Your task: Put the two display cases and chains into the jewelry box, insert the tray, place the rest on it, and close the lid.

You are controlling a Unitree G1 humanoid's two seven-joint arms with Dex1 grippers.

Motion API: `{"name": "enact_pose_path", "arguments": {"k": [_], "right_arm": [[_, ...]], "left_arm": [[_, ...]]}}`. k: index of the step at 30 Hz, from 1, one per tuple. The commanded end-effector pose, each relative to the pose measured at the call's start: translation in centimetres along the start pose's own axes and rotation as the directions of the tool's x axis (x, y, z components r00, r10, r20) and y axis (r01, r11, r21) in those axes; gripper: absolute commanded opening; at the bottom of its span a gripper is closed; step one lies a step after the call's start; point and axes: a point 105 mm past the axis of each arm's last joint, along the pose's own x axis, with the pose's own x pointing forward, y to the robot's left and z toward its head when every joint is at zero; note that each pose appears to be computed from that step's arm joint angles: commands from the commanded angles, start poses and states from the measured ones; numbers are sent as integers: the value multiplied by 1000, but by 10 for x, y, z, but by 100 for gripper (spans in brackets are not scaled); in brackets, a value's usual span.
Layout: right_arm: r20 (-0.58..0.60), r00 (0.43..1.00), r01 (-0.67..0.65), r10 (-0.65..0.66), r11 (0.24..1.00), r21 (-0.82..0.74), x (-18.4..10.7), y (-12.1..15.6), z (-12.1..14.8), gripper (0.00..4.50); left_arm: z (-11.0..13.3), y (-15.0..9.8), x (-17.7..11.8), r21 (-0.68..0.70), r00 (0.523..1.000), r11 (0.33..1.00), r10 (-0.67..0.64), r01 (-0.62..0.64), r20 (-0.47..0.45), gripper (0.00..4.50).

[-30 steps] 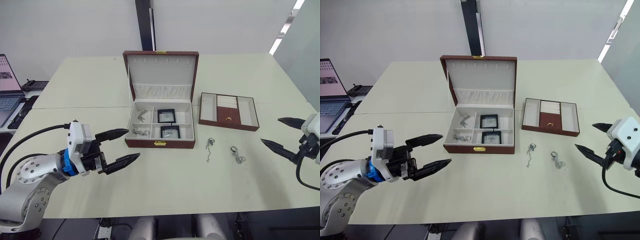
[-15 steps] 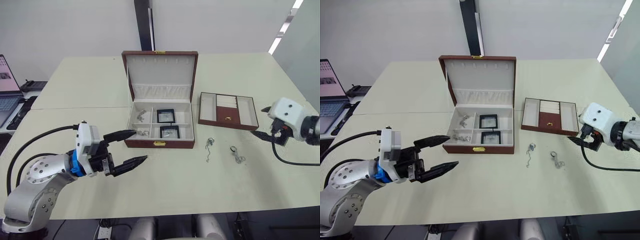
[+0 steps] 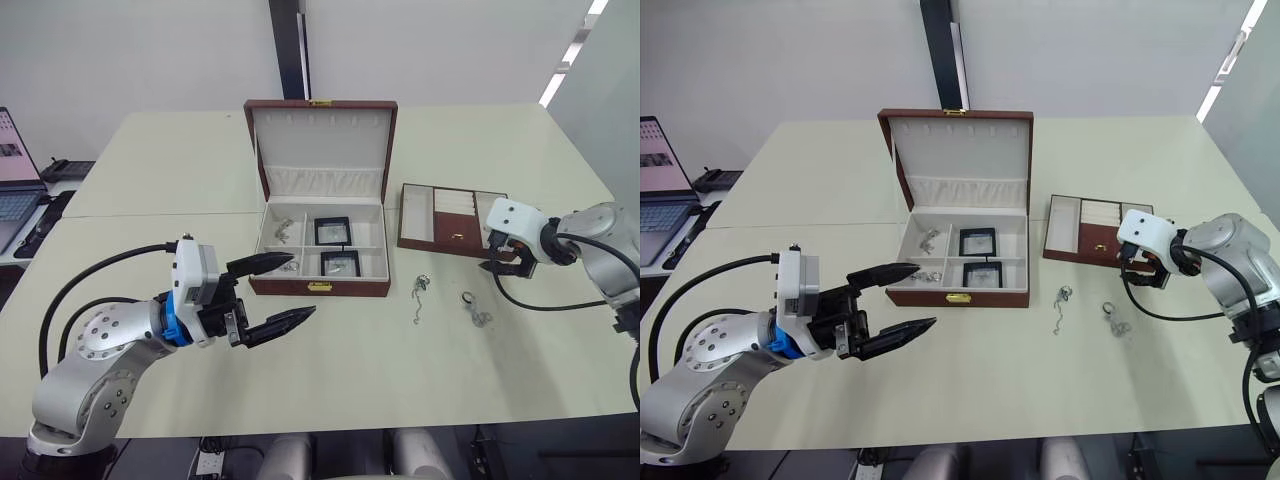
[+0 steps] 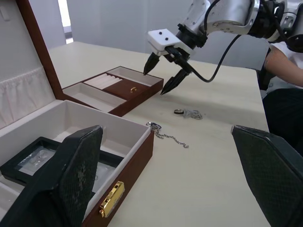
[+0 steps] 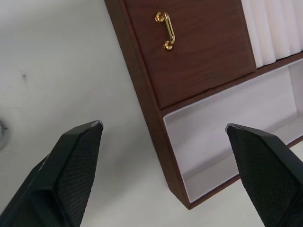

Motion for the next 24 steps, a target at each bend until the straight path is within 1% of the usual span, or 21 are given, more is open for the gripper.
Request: {"name": "enact_pose_path", "arguments": {"k": [1, 6, 7, 8, 10, 11, 13, 16, 20, 24], "right_arm": [[-13, 1000, 22, -21, 1000, 19, 0, -12, -5, 440], [6, 1000, 17, -17, 999, 34, 6, -15, -5, 440], [8, 1000, 13, -13, 1000, 26, 7, -15, -5, 424], [13, 1000, 11, -12, 1000, 15, 7, -15, -5, 405], [20, 1000, 7, -7, 1000, 5, 8, -15, -4, 352], [22, 1000, 2, -2, 1000, 0, 9, -15, -4, 312], [25, 1000, -18, 18, 1000, 3, 10, -12, -4, 252], [34, 998, -46, 46, 999, 5, 11, -7, -4, 172], [54, 997, -64, 63, 998, 16, 6, -5, -1, 76], [62, 996, -73, 70, 997, 37, -5, -3, -3, 1]], "left_arm": [[8, -5, 4, 34, 999, 999, -24, 23, 27, 450], [7, -6, 5, 33, 999, 999, -28, 27, 31, 450], [6, -6, 5, 34, 999, 999, -29, 28, 31, 450], [6, -6, 5, 34, 999, 999, -30, 29, 31, 450], [6, -6, 5, 35, 999, 999, -31, 30, 32, 450], [6, -6, 5, 35, 999, 999, -32, 30, 33, 450], [6, -6, 5, 36, 999, 999, -33, 31, 32, 450], [5, -5, 5, 37, 999, 999, -34, 33, 30, 450], [5, -5, 5, 39, 999, 999, -34, 33, 31, 450], [6, -1, 4, 44, 999, 999, -27, 26, 30, 450]]}}
